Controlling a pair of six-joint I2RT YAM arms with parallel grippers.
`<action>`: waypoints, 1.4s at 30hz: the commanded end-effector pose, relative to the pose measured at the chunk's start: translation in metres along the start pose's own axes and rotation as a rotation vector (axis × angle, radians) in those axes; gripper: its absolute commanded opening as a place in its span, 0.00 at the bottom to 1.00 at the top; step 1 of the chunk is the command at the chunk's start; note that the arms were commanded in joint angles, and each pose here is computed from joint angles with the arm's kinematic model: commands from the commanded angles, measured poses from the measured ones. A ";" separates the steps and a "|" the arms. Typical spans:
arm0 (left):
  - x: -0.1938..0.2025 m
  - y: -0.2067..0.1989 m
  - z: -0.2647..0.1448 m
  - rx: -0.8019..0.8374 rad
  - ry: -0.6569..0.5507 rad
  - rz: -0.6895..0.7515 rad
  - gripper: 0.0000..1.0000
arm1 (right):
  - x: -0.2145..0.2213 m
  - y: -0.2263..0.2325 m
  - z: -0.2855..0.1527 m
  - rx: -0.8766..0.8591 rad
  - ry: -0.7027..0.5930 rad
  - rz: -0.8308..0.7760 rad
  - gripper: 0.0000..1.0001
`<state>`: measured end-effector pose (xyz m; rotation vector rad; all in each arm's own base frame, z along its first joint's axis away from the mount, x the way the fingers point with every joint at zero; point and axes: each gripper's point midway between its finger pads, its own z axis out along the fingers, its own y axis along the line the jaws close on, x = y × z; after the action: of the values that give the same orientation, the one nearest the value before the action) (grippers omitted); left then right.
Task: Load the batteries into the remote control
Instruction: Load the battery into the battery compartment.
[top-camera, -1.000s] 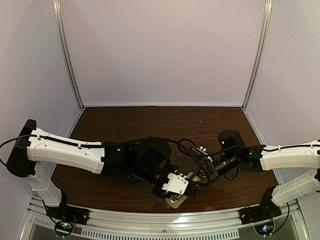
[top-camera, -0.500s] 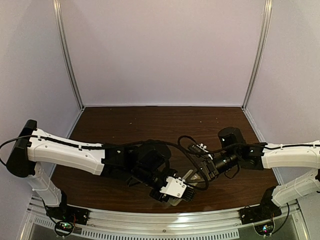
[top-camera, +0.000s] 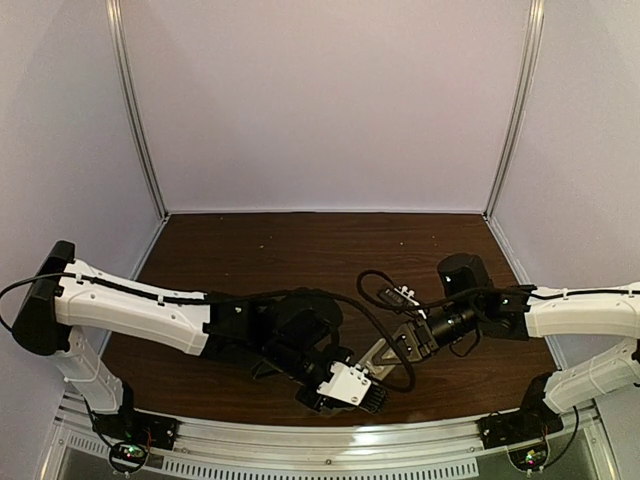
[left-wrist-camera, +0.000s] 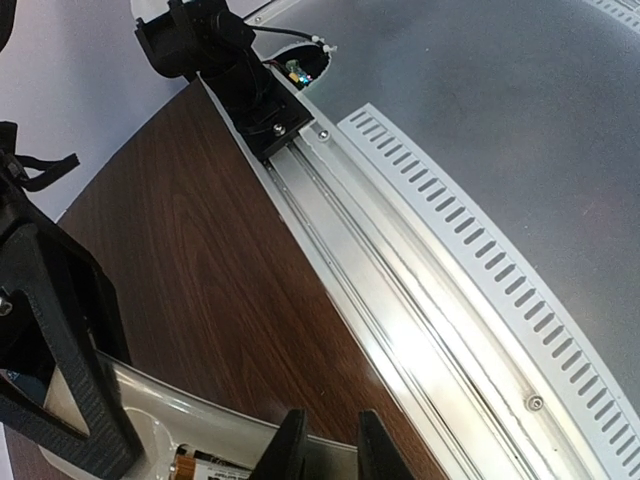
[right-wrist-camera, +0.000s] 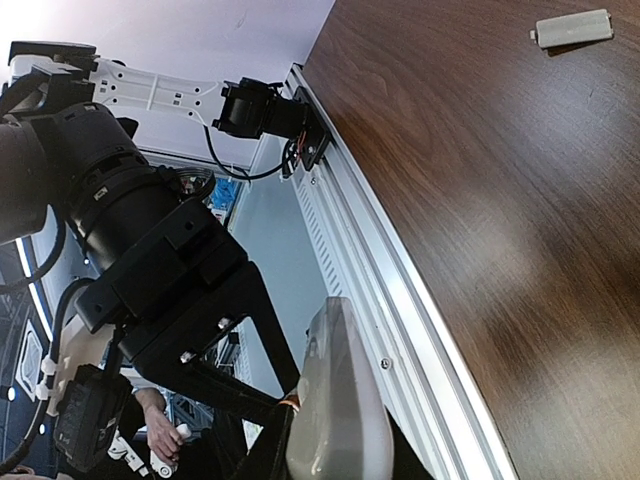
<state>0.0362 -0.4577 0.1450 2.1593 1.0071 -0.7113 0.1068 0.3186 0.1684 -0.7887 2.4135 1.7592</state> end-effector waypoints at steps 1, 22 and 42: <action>-0.020 0.014 -0.013 -0.065 -0.010 0.036 0.20 | 0.001 0.003 0.002 -0.007 0.023 -0.022 0.00; -0.014 0.036 -0.024 -0.161 -0.007 0.042 0.22 | 0.005 0.011 0.007 -0.012 0.048 -0.043 0.00; 0.000 0.025 -0.009 -0.083 0.032 0.014 0.12 | 0.005 0.016 0.009 -0.014 0.054 -0.059 0.00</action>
<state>0.0565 -0.4619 0.1621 2.0919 1.0113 -0.6160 0.0930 0.3210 0.1596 -0.8561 2.4696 1.7330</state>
